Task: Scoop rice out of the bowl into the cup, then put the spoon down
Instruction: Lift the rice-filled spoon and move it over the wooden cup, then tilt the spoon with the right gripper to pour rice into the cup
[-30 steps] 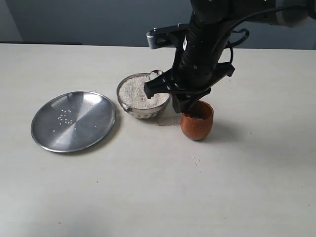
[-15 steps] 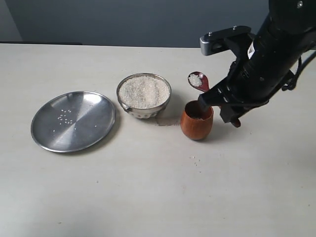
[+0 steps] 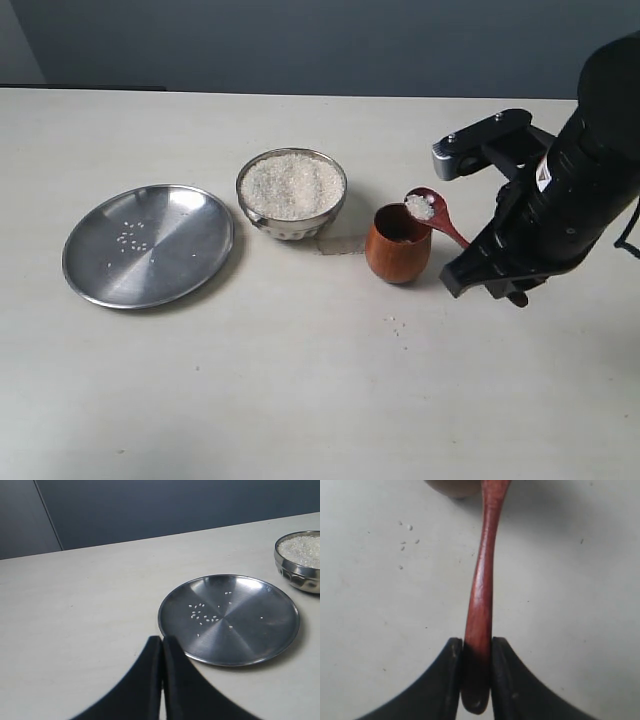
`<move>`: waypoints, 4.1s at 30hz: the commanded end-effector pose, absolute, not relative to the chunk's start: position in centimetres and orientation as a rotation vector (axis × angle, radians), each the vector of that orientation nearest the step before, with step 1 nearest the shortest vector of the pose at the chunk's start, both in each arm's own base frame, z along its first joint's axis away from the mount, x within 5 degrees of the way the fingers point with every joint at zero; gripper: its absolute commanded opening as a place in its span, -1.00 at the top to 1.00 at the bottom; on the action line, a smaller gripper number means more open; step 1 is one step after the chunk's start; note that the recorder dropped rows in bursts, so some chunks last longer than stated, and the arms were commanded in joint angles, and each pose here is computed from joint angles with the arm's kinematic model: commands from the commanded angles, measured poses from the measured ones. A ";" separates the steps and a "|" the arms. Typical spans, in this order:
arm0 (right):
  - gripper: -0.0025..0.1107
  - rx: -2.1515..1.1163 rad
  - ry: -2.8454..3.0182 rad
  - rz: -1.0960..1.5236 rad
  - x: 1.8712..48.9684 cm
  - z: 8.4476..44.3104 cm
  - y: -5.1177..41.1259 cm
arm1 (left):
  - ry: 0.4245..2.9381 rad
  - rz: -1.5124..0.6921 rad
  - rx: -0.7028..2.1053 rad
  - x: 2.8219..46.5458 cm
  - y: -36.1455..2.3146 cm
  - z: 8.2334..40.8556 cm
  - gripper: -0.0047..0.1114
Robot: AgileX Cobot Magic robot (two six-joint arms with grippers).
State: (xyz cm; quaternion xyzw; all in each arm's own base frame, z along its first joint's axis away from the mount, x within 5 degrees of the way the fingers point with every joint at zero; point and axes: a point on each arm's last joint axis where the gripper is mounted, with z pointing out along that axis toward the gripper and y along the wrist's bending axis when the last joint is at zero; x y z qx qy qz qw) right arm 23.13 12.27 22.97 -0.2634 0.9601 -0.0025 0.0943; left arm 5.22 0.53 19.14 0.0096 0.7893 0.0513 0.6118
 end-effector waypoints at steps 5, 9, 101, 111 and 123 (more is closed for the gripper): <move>0.97 -0.819 2.759 -0.046 23.6 23.1 12.0 | 1.818 0.124 0.023 5.2 0.5 19.1 0.91; 0.97 -0.872 2.737 -0.072 23.7 23.2 11.9 | 1.818 0.124 0.023 5.2 0.5 19.1 0.91; 0.97 -1.398 2.531 -0.559 24.6 21.9 11.7 | 1.818 0.124 0.023 5.2 0.5 19.1 0.91; 0.97 -1.426 2.475 -0.602 25.0 22.0 11.7 | 1.818 0.124 0.023 5.2 0.5 19.1 0.91; 0.97 -1.571 2.346 -0.692 24.2 22.3 13.3 | 1.818 0.124 0.023 5.2 0.5 19.1 0.91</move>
